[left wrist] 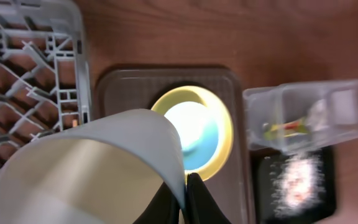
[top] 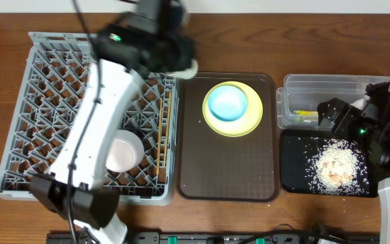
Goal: Sort waste into correct bins and load items into the dishwasher
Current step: 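Carry the white cup to the rack's back and place it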
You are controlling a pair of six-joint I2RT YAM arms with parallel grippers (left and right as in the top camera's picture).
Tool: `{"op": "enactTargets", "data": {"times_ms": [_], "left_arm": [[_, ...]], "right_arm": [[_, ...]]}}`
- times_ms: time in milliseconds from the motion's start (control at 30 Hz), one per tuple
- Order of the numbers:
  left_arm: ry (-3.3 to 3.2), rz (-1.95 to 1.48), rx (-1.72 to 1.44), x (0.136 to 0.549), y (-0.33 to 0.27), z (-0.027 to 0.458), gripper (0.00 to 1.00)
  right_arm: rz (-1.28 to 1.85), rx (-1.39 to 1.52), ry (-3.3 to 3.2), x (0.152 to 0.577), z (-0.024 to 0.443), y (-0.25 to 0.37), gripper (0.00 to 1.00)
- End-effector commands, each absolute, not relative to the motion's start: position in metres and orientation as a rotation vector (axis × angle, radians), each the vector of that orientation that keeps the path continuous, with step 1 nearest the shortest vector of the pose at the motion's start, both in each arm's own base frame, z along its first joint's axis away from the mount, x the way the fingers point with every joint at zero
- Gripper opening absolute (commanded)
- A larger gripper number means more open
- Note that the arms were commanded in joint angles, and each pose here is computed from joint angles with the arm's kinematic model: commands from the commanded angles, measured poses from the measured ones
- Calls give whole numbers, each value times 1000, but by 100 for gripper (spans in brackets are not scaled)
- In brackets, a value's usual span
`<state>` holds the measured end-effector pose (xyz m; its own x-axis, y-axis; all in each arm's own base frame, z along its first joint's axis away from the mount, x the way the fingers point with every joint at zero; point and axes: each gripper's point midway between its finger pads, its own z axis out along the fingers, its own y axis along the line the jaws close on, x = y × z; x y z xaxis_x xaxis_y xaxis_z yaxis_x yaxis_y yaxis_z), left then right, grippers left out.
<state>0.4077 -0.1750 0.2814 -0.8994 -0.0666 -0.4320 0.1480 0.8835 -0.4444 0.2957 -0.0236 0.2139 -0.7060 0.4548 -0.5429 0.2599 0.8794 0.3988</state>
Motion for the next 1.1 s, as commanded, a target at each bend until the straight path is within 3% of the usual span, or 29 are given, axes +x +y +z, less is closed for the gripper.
{"op": "enactTargets", "data": {"times_ms": [0, 167, 533, 767, 1067], "left_arm": [[2555, -1057, 84, 413, -167, 293, 8], [2513, -1316, -66, 439, -127, 276, 8], [2406, -1871, -275, 475, -102, 203, 7], [2468, -1873, -458, 479, -77, 157, 7], [2846, -1319, -677, 454, -24, 93, 8]], "right_arm": [[389, 503, 2372, 296, 219, -24, 99], [389, 503, 2372, 296, 219, -24, 99], [389, 503, 2372, 296, 219, -24, 99], [389, 503, 2372, 296, 219, -24, 99], [389, 503, 2372, 296, 219, -24, 99]]}}
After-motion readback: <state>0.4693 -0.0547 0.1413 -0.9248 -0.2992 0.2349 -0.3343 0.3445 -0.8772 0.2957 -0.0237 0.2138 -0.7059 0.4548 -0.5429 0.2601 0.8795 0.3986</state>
